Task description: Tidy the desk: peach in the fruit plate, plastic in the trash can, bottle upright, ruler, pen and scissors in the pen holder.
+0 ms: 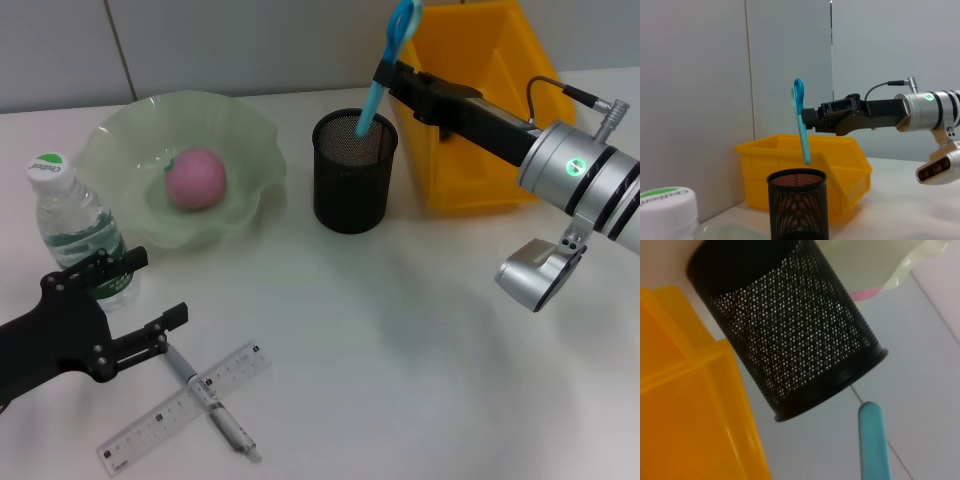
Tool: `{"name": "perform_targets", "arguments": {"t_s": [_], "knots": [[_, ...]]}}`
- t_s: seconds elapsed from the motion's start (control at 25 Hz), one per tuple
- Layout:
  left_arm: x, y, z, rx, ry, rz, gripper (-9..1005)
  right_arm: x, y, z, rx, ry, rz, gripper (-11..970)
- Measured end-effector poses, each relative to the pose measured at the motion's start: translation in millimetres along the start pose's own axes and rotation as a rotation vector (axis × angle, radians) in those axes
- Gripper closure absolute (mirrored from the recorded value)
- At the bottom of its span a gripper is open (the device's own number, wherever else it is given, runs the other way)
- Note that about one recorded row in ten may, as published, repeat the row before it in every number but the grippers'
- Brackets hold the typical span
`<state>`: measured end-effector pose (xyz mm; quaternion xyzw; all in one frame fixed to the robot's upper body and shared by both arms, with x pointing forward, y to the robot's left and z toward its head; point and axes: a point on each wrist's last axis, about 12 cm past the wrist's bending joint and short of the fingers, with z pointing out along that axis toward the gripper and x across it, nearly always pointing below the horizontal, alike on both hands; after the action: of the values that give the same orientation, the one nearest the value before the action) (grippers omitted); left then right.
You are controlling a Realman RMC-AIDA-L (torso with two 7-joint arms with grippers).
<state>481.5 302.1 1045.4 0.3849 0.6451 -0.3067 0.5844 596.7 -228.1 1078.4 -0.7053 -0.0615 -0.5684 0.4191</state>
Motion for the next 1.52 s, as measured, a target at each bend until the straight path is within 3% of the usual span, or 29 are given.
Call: {"name": "perform_targets", "arguments": {"t_s": [0.28, 0.64, 0.92, 1.04, 1.16, 1.32, 1.44, 1.48, 1.52], "knots": [[1.8, -2.7, 3.4, 0.005, -0.008, 0.026, 223, -0.9, 7.0, -0.3, -0.068, 0.021, -0.031, 584], [2.1, -4.2, 3.8, -0.002, -0.021, 0.052, 225, -8.2, 4.6, 0.8, -0.059, 0.006, -0.037, 551], [2.4, -4.9, 3.0, -0.004, -0.023, 0.055, 225, -7.8, 0.0, 1.1, -0.025, 0.035, -0.011, 412], [2.1, -3.9, 3.4, -0.004, -0.022, 0.059, 226, -3.4, -4.2, -0.5, 0.007, 0.11, 0.04, 374], [1.1, -3.2, 4.7, 0.0, -0.023, 0.062, 226, -1.6, -5.8, -1.7, 0.019, 0.15, 0.078, 267], [0.4, -2.6, 5.9, 0.004, -0.024, 0.065, 227, 0.3, -8.1, -5.0, 0.044, 0.21, 0.183, 266], [-0.6, -1.9, 7.3, 0.007, -0.028, 0.066, 227, 6.7, -12.2, -9.3, 0.112, 0.292, 0.396, 264], [-0.6, -1.9, 7.3, 0.007, -0.028, 0.066, 227, 6.7, -12.2, -9.3, 0.112, 0.292, 0.396, 264], [-0.6, -2.2, 8.2, 0.008, -0.031, 0.06, 227, 9.0, -13.6, -9.6, 0.137, 0.317, 0.469, 264]]}}
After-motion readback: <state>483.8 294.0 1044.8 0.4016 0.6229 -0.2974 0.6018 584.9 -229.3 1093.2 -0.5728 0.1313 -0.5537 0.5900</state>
